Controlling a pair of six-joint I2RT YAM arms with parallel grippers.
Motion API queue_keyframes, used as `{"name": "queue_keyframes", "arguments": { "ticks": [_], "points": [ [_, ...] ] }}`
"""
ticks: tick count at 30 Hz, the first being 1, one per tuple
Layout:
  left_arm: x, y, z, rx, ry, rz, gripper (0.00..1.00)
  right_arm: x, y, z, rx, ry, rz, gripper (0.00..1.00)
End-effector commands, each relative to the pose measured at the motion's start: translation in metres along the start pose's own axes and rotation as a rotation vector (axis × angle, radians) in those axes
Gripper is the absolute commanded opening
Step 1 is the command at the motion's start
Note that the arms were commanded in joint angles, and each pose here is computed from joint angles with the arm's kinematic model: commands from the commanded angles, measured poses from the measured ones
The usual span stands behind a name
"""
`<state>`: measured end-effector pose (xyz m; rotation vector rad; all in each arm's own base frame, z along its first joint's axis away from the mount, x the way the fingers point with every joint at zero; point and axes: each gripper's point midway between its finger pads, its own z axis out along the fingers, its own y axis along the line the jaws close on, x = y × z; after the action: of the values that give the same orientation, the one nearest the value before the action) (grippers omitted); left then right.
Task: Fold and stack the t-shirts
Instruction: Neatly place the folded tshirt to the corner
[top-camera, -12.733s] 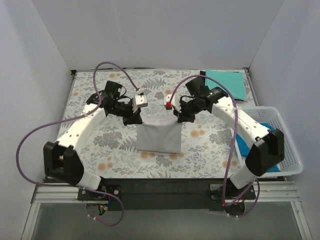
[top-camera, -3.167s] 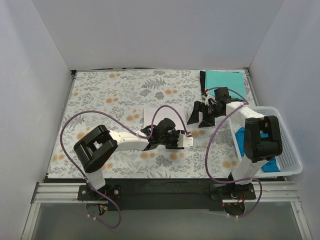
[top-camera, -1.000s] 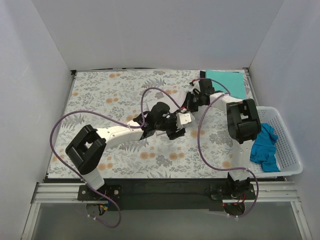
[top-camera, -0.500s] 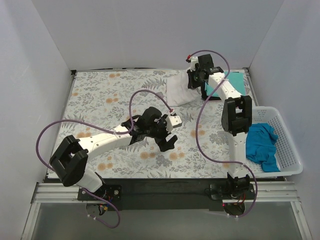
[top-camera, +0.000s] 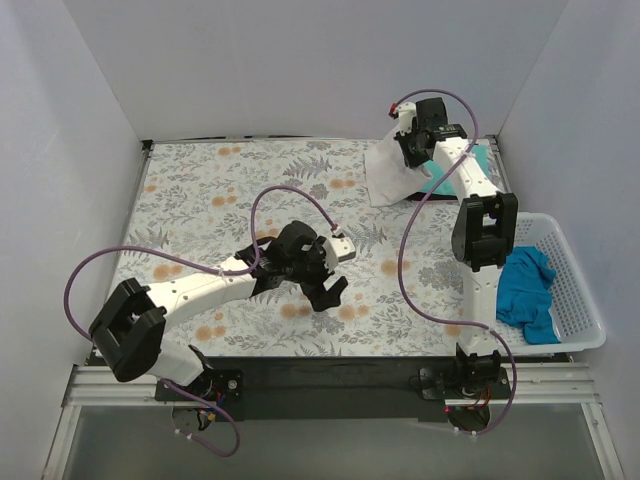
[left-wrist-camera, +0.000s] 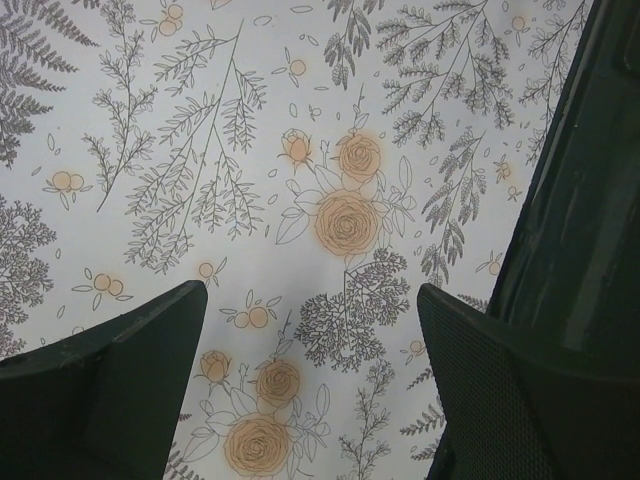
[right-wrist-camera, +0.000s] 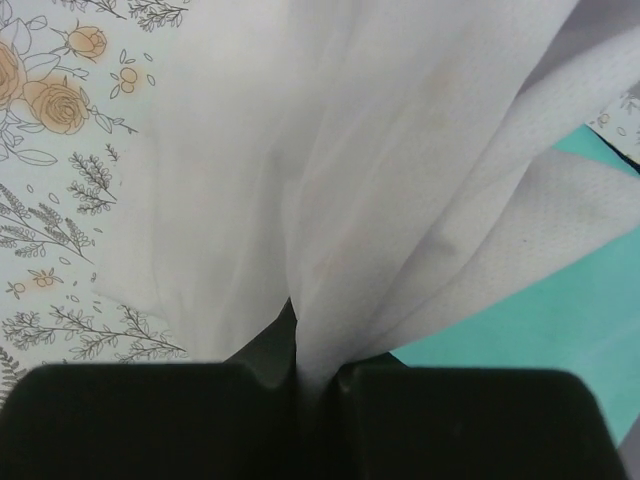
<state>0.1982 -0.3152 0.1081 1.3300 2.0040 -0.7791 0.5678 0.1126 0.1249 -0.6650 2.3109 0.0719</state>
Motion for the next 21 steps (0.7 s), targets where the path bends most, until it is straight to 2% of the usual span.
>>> {"name": "queue_keyframes", "arguments": {
  "ticks": [1,10,21],
  "points": [
    [-0.003,0.000,-0.012,-0.027,-0.022,0.004,0.86,-0.061,-0.023,-0.064,0.104,-0.158,-0.083,0.01],
    [-0.001,0.002,-0.014,-0.044,-0.021,0.015,0.86,-0.085,-0.030,-0.106,0.141,-0.227,-0.093,0.01],
    [-0.002,0.003,-0.017,-0.052,-0.029,0.026,0.87,-0.094,-0.028,-0.139,0.143,-0.252,-0.058,0.01]
  ]
}}
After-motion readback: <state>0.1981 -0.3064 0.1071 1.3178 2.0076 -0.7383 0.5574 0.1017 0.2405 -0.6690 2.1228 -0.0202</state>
